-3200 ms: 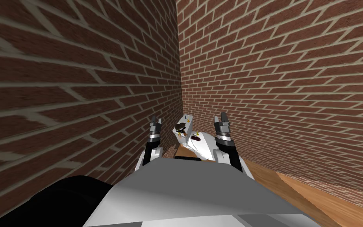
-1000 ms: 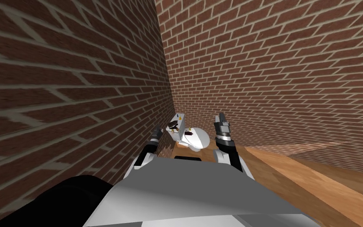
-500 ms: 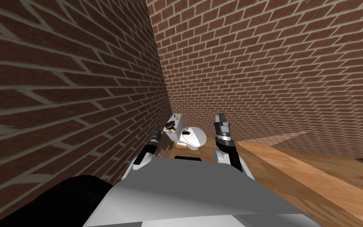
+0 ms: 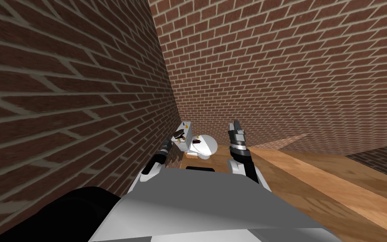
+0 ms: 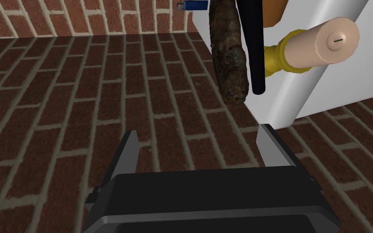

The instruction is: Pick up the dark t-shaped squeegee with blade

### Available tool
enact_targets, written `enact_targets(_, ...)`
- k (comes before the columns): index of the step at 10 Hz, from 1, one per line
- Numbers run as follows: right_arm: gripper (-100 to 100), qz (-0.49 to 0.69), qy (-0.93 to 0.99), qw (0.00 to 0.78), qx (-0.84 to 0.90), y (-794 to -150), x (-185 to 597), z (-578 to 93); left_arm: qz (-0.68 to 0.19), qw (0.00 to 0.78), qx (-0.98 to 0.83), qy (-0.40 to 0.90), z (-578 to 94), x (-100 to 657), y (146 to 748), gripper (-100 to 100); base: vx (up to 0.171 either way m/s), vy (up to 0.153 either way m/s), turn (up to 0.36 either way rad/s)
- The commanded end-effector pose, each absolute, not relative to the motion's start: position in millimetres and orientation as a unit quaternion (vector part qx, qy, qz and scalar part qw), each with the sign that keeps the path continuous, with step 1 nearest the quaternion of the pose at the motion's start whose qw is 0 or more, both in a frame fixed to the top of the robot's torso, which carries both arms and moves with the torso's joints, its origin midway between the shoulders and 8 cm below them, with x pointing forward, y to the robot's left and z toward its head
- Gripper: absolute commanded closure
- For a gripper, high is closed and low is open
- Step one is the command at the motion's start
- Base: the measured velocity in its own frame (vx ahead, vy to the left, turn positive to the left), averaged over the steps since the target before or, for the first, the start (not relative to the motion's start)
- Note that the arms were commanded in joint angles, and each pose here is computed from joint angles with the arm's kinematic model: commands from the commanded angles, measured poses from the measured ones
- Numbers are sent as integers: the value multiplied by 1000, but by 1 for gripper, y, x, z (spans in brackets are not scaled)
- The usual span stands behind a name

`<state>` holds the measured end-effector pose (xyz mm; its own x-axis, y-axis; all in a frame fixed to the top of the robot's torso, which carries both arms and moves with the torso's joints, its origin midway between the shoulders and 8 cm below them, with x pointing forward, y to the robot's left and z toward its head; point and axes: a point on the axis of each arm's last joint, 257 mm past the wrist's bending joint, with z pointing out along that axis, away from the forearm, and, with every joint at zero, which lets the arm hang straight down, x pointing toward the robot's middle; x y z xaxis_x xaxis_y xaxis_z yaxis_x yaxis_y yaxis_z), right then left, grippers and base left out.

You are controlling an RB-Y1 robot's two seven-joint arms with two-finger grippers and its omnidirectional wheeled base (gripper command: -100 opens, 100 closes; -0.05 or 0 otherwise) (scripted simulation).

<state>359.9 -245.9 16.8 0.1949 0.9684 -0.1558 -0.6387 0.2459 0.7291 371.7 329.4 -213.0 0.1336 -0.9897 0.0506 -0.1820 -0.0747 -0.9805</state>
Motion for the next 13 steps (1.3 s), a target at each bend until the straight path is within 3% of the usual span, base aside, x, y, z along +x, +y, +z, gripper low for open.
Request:
enact_targets(1, 0, 554, 310, 726, 266, -246, 360, 17, -420, 454, -608, 498, -224, 369, 335, -100, -4, -9, -235)
enact_targets(13, 0, 553, 310, 726, 266, -246, 360, 17, -376, 378, -720, 444, -272, 353, 349, -100, 15, 2, -138)
